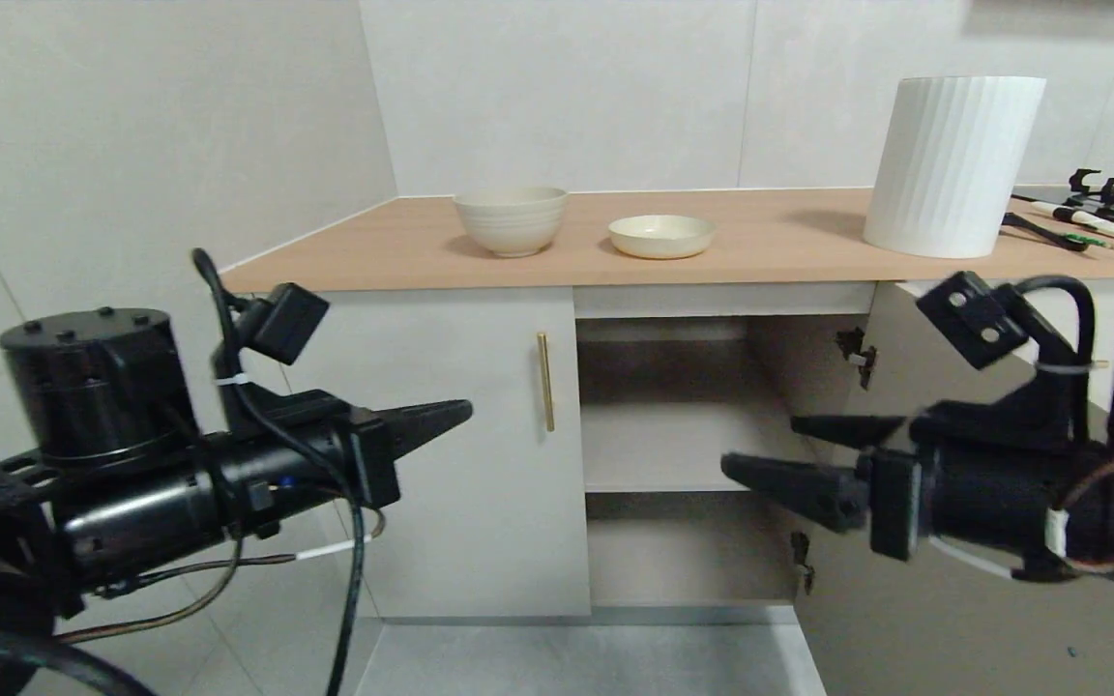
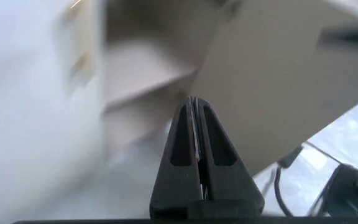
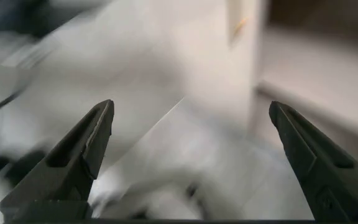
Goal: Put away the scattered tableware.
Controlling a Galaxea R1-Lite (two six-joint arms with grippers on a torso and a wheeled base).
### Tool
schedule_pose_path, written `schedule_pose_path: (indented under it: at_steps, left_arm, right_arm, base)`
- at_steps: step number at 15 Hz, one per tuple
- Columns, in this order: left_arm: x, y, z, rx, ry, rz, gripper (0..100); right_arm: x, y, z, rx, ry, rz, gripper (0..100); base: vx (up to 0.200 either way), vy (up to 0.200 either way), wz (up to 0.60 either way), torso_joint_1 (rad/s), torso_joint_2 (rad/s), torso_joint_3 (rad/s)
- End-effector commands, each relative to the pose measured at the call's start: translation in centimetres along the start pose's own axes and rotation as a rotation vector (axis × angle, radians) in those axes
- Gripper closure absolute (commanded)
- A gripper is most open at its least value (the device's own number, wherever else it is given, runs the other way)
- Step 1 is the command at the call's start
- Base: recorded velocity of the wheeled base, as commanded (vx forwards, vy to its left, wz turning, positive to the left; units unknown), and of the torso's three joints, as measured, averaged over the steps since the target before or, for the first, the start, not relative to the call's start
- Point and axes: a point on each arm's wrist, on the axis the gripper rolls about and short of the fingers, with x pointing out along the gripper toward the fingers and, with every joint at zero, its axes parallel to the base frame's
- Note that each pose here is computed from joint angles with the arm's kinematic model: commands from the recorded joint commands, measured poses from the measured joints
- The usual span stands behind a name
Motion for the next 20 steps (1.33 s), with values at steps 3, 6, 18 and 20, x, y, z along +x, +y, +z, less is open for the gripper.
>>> schedule_pose_path:
  at_steps: [3, 6, 18, 20]
  left_arm:
    - [-6.8, -0.2, 3.8, -0.005, -0.099, 0.189, 100]
    - [-7.2, 0.0, 4.2, -0.007, -0.111, 0.211, 100]
    - [-8.5, 1.0, 6.1, 0.039, -0.201, 0.331, 0]
    - [-8.6, 1.0, 6.2, 0.03, -0.201, 0.331, 0]
  right_arm:
    - [4.5, -1.7, 2.4, 0.017, 0.028, -0.102, 0]
    - [3.8, -1.7, 2.5, 0.024, 0.048, -0.116, 0]
    - [3.6, -1.9, 3.0, 0.022, 0.027, -0.187, 0]
    - [3.5, -1.9, 3.1, 0.022, 0.023, -0.186, 0]
  base:
    - [0.0, 0.0, 0.0, 0.0, 0.0, 0.0]
    - [0.0, 0.0, 0.0, 0.0, 0.0, 0.0]
    - [0.0, 0.0, 0.0, 0.0, 0.0, 0.0]
    - [0.0, 0.2, 0.0, 0.005, 0.0, 0.002]
